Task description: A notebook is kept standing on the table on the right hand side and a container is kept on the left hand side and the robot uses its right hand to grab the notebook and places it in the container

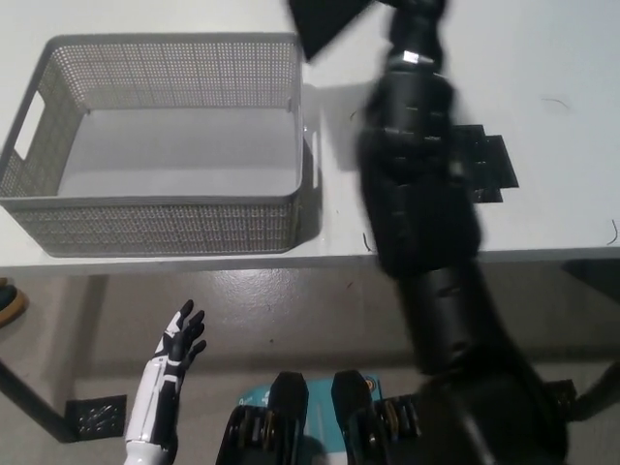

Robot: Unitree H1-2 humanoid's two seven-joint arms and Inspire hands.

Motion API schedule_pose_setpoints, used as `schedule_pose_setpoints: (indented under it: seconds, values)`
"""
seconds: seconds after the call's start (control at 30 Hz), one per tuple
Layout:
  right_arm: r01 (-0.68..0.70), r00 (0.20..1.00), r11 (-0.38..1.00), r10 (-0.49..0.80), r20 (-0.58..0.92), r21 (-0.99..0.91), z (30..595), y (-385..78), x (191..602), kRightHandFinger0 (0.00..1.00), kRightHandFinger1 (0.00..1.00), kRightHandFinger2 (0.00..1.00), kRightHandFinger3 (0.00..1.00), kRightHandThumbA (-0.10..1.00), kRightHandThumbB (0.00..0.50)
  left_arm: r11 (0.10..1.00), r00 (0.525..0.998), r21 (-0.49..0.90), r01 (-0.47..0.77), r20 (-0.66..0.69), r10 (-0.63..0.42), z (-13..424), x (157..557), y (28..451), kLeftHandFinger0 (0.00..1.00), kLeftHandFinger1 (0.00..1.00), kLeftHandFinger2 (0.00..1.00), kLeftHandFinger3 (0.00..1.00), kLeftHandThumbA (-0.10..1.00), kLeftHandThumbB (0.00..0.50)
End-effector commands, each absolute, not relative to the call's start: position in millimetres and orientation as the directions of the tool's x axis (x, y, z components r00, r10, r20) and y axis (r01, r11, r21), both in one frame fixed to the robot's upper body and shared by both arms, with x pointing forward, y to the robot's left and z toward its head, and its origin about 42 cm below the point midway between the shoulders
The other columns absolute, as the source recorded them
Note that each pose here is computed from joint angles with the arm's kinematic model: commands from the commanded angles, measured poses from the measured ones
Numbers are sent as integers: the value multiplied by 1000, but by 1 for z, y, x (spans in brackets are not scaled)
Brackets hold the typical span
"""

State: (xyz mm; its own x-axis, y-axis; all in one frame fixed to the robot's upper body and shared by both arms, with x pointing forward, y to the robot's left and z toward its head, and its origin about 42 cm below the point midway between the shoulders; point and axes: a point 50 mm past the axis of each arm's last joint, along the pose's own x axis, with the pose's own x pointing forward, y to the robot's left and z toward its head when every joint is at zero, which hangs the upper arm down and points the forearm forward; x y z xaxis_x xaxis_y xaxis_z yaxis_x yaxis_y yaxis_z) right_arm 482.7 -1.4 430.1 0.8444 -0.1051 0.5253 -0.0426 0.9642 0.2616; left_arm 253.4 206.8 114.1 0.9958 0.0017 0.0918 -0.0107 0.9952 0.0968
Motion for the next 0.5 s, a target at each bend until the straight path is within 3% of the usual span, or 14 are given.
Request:
schedule_pose_setpoints:
  seconds: [0.0,0.07,0.17,0.27,0.33,0.47]
  values:
    - [-113,738,979,-30,674,167,488,52,449,0,47,535,739,-100,116,994,989,113,-8,151,-9,117,249,201,1000,1000,1000,1000,1000,500]
    - [-84,762,988,-19,648,127,475,65,455,0,0,433,596,-100,134,994,989,107,3,148,-19,117,249,199,1000,1000,1000,1000,1000,500]
    - [-78,807,991,1,591,105,455,78,466,0,0,405,547,-100,122,994,988,107,14,151,-30,117,248,197,1000,1000,1000,1000,1000,500]
    - [-109,851,989,42,524,99,443,86,476,0,0,430,592,-100,115,995,990,103,8,136,-22,118,248,197,1000,1000,1000,1000,1000,500]
    - [-113,864,991,63,499,71,437,92,481,0,8,487,677,-100,108,993,988,114,15,150,-32,117,248,196,1000,1000,1000,1000,1000,500]
    - [-72,862,995,95,497,-66,431,102,491,0,25,520,686,-100,107,993,988,121,16,149,-34,118,247,194,1000,1000,1000,1000,1000,500]
